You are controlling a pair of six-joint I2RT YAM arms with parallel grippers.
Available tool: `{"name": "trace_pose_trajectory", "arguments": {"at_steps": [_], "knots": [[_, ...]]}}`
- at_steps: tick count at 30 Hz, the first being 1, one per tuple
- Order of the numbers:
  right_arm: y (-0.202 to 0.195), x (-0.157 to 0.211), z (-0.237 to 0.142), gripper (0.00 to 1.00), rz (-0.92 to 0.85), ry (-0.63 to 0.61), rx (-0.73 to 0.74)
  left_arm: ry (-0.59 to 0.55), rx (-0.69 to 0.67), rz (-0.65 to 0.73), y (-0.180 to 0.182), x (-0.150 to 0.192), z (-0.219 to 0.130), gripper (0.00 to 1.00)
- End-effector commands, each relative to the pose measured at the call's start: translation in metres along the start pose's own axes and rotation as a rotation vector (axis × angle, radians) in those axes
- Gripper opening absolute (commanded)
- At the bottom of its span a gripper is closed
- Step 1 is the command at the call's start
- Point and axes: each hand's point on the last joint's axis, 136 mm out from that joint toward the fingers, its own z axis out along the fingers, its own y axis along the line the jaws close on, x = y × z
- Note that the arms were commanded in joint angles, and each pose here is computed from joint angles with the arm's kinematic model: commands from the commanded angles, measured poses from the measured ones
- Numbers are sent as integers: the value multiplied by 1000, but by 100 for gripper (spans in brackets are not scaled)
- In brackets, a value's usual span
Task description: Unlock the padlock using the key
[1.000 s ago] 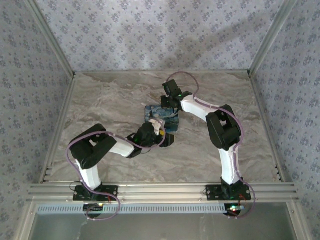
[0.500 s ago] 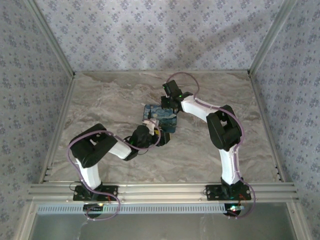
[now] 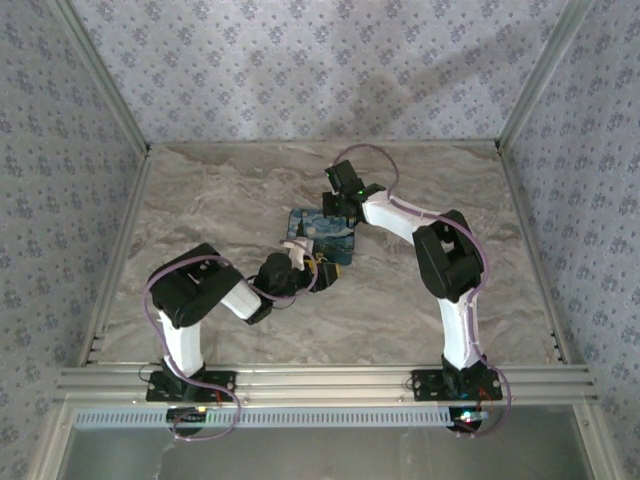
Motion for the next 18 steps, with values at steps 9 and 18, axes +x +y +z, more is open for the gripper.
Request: {"name": "trace_pose_trajectory", "arguments": {"at_steps": [9,18], "knots": [[7,46,0,0,-33,152,6,45,113,8,-18,6,2,69],[7,47,0,0,-30,149,4,88,2,-22,5,15,9,73]]}}
